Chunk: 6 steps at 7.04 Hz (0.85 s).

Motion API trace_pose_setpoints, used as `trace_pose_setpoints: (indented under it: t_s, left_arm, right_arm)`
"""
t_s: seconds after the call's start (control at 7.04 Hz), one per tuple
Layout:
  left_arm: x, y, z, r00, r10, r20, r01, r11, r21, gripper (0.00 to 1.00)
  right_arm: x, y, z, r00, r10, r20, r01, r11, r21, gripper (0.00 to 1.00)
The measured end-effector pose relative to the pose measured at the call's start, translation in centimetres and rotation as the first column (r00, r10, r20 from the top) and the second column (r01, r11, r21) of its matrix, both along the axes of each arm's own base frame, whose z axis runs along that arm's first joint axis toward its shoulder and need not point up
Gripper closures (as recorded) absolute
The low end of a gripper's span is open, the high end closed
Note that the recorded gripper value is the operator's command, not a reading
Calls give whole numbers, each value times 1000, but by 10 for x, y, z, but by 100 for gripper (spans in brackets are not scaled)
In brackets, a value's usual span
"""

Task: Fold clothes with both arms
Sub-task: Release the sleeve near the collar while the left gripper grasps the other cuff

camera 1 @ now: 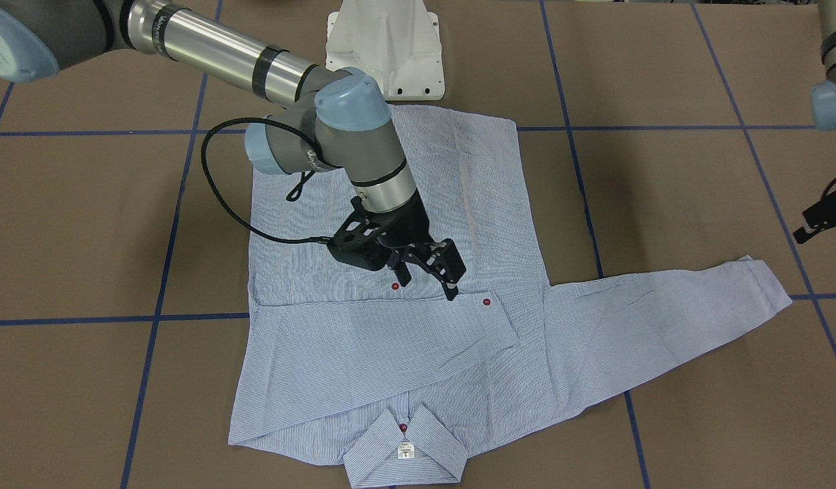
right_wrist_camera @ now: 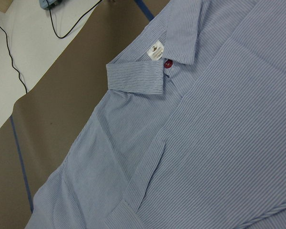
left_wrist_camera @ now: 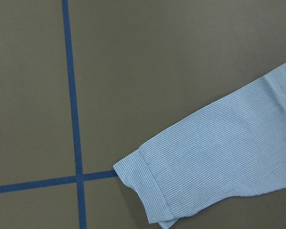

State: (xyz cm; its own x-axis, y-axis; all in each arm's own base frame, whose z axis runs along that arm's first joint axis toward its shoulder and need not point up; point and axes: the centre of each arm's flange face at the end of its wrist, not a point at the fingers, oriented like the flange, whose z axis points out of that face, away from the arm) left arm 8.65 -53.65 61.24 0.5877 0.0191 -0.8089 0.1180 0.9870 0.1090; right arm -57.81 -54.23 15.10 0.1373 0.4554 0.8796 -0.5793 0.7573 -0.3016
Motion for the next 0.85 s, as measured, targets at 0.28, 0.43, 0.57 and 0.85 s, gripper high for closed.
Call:
trace_pose_setpoints:
  t_s: [0.28, 0.43, 0.57, 0.85]
  left_arm:
    - [34, 12, 40, 999, -28, -46, 25, 998, -52, 28]
    - [40, 16, 54, 998, -34, -52, 30, 997, -69, 30]
    - [42, 18, 62, 998, -37, -51, 33, 996, -79, 37]
    - [45, 17, 67, 998, -40, -45, 36, 996, -85, 39]
  right_arm:
    - [26, 3, 23, 1000, -9, 6, 10, 1000, -7, 0]
    - [33, 5, 27, 1000, -14, 13, 14, 1000, -7, 0]
    - [38, 5, 27, 1000, -15, 18, 15, 1000, -5, 0]
    - [42, 4, 31, 1000, -13, 17, 13, 1000, -7, 0]
